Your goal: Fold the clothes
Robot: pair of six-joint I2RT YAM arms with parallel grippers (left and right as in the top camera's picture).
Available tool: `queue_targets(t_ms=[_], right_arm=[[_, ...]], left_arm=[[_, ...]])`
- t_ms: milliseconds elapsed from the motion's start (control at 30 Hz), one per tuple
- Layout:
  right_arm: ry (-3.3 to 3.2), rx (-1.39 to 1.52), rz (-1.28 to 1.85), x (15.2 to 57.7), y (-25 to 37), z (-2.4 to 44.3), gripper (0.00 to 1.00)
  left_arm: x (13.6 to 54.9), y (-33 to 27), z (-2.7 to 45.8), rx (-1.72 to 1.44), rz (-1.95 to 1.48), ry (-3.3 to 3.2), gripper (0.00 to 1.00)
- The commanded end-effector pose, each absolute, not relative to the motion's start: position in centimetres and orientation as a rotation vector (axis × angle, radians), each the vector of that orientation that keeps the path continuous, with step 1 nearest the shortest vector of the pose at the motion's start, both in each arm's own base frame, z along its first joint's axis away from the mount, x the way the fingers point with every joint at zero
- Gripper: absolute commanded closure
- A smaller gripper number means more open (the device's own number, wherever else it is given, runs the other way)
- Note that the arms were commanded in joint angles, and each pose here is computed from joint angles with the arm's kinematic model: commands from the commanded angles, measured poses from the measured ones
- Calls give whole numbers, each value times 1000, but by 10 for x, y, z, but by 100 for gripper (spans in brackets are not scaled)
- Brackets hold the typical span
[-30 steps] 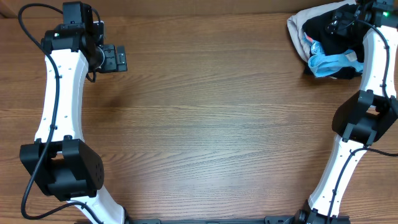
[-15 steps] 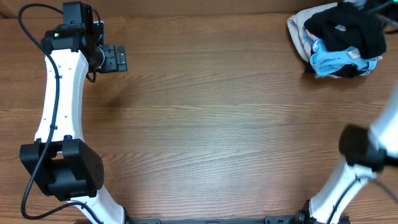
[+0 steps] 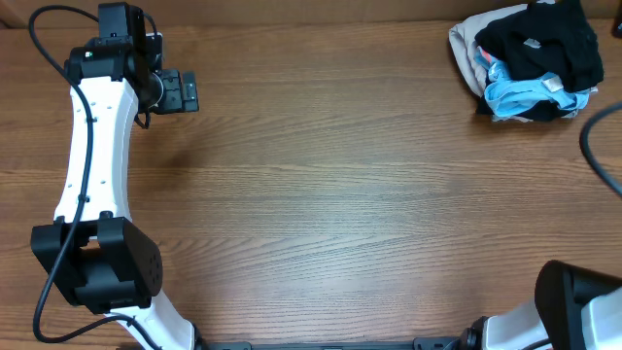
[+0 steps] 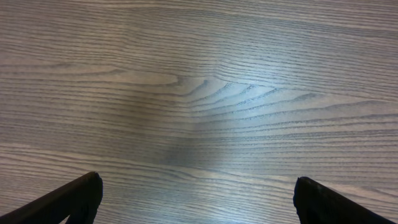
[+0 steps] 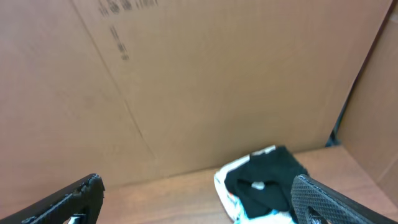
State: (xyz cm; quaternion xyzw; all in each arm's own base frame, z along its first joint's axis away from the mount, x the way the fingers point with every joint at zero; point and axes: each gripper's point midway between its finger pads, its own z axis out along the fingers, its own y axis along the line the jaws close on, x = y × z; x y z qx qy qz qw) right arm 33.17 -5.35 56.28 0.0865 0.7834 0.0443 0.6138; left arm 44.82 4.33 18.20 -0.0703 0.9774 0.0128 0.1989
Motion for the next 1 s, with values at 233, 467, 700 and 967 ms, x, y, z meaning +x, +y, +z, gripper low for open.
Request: queue_targets(t_ms=[233, 467, 700, 967], right_arm=[[1716, 169, 98, 341, -53, 585, 0], [1434, 51, 95, 296, -24, 662, 0], [1348, -15, 139, 261, 1, 681, 0], [1352, -50, 136, 254, 9, 638, 0]], left_arm=[[453, 42, 187, -205, 18, 2716, 0], [453, 42, 188, -205, 18, 2715, 0], [453, 42, 187, -205, 18, 2716, 0], [453, 42, 187, -205, 18, 2716, 0]])
